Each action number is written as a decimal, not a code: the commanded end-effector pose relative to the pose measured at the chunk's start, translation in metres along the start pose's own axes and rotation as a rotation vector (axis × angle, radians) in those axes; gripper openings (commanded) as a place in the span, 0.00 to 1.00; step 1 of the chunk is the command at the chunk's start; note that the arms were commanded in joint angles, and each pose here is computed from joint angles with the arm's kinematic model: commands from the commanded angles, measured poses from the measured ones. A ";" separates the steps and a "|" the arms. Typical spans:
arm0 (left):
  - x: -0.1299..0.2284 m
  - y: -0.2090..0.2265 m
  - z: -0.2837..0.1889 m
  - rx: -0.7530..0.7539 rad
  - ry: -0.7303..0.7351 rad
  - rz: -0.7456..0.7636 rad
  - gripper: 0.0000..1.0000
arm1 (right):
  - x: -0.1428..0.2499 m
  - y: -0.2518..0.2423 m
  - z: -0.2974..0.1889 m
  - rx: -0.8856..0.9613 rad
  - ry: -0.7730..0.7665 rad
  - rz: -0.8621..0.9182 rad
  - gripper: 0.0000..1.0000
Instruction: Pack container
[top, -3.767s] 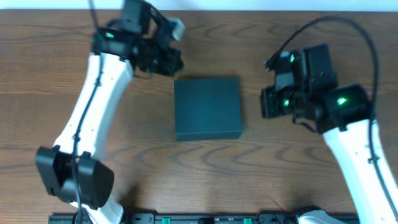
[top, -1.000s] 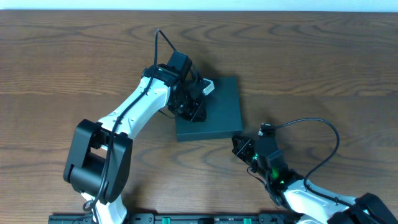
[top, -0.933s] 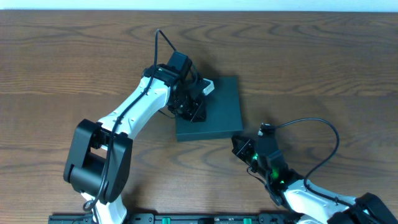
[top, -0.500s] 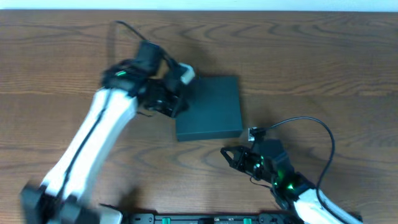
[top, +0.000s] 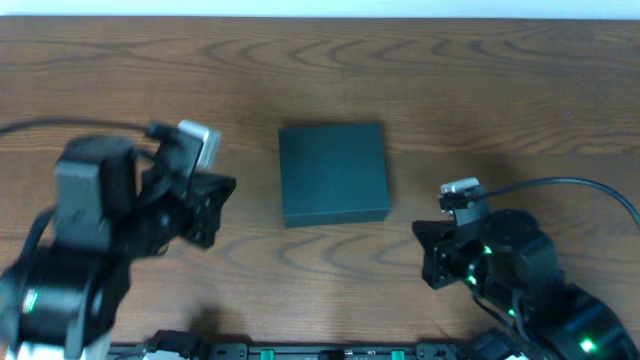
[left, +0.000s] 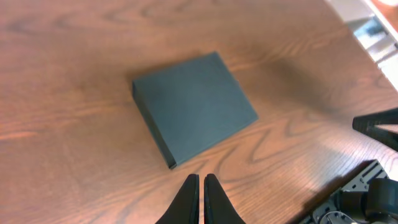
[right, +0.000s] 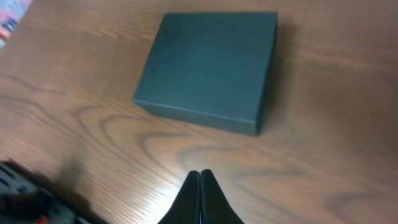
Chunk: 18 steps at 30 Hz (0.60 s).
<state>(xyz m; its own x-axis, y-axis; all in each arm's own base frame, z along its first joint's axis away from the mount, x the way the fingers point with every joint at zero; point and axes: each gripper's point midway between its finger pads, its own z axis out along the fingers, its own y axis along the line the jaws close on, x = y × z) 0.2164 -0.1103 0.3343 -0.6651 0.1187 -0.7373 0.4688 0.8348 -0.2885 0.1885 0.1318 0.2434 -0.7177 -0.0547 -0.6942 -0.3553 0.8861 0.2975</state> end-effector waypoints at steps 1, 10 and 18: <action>0.000 -0.001 -0.011 -0.028 -0.033 0.011 0.09 | -0.014 -0.001 -0.015 0.028 -0.041 -0.154 0.05; 0.012 -0.003 -0.016 -0.029 -0.004 -0.002 0.95 | -0.019 -0.006 -0.021 0.067 -0.054 -0.152 0.99; 0.012 -0.003 -0.016 -0.029 -0.004 -0.003 0.95 | -0.019 -0.006 -0.021 0.067 -0.053 -0.152 0.99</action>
<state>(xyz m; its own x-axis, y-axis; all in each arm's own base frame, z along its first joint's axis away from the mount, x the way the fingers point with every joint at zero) 0.1970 -0.1040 0.3363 -0.6637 0.1124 -0.7395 0.4538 0.8464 -0.2786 0.1895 0.1201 0.2630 -0.6419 -0.1613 -0.7496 -0.4157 0.8947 0.1634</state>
